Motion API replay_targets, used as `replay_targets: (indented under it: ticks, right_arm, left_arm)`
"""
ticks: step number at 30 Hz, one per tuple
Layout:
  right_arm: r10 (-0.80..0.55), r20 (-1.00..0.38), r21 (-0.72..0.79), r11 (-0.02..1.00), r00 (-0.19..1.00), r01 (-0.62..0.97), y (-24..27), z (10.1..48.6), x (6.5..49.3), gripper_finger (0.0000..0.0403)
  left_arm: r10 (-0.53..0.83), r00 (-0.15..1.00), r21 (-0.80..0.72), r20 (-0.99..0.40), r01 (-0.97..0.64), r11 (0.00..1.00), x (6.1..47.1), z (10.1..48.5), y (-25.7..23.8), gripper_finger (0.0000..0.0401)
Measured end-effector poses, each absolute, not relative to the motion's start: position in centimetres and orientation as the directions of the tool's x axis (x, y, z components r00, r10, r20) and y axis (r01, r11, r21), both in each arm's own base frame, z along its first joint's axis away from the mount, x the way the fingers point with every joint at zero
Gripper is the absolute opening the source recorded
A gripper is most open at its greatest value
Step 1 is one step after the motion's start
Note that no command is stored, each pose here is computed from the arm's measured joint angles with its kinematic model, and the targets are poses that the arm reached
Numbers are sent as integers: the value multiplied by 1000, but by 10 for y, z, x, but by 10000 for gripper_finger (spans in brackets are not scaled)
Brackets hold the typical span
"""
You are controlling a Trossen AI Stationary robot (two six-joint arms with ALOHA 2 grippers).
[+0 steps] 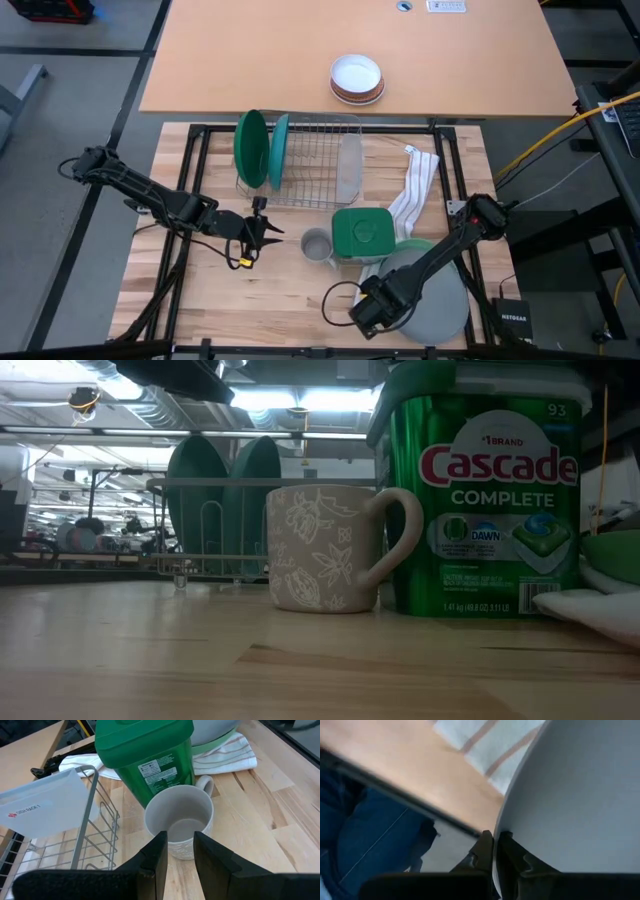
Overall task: Sort dishes
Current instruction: Put the gray plate in the dish rack
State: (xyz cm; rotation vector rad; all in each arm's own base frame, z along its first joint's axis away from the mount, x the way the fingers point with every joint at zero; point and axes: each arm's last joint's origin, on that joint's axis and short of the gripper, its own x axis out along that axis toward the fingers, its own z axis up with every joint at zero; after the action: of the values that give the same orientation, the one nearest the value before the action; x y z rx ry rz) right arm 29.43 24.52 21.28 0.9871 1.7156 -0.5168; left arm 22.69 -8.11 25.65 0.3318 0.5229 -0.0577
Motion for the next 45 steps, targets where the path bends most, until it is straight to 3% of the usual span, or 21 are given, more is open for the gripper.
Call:
replay_targets:
  ticks: [19,30,45]
  right_arm:
    - [365,-929,180,587,-60,789,242,316,297,6]
    - [385,-921,309,624,62,718,237,364,293,6]
    - [488,-842,505,565,230,652,234,412,290,5]
  left_arm:
    - [30,867,297,-498,138,945,227,257,-81,84]
    - [30,867,297,-498,138,945,227,257,-81,84]
    - [6,867,297,-498,164,941,225,257,-87,84]
